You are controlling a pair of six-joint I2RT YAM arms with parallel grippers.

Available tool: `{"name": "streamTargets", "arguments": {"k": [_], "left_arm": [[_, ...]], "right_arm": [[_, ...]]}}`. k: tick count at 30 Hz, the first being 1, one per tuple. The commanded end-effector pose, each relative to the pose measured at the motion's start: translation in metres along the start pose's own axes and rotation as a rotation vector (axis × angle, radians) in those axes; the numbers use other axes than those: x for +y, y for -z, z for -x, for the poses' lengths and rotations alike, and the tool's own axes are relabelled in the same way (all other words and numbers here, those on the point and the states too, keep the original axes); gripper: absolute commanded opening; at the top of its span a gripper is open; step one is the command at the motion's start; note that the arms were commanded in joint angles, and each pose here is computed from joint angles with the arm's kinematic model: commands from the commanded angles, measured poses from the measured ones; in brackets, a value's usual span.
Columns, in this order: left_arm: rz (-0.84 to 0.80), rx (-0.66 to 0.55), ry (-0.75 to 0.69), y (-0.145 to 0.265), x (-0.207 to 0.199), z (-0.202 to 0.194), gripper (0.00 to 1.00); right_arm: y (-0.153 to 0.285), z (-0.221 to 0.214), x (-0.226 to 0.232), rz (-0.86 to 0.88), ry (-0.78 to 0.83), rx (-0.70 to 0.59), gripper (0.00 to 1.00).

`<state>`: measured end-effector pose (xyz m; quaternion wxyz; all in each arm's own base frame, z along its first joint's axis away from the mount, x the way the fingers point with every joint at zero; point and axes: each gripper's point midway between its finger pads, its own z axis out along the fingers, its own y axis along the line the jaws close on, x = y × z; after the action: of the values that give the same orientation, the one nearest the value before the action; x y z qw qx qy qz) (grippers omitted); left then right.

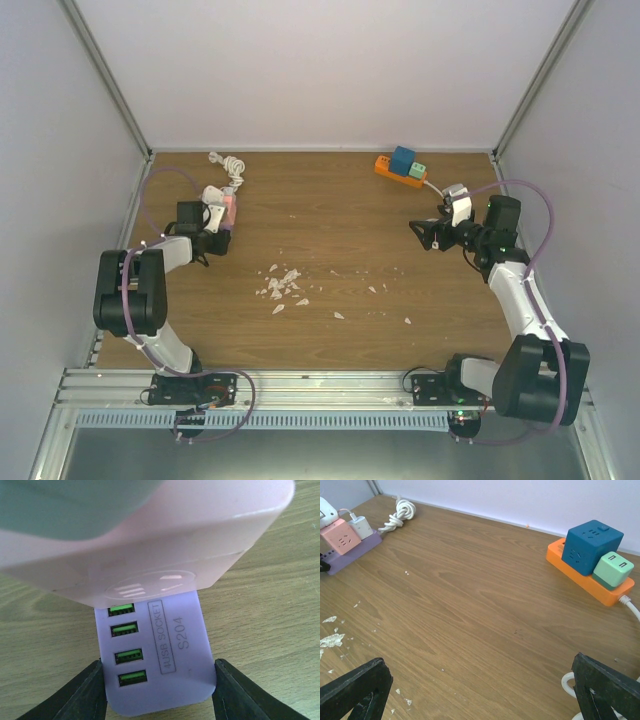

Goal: Pull the plug off the socket

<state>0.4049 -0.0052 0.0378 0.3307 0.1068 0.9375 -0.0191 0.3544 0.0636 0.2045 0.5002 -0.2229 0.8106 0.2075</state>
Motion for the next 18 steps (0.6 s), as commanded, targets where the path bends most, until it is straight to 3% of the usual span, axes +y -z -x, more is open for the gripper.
{"name": "streamTargets", "arguments": {"k": [1, 18], "left_arm": [[-0.036, -0.03, -0.077, 0.004, -0.01, 0.008, 0.47], [-0.349, -0.049, -0.349, 0.034, -0.071, -0.019, 0.47]], "right_arm": [[0.001, 0.009, 0.004, 0.015, 0.021, -0.011, 1.0], [0.002, 0.01, 0.012, 0.056, 0.041, -0.021, 1.0]]}}
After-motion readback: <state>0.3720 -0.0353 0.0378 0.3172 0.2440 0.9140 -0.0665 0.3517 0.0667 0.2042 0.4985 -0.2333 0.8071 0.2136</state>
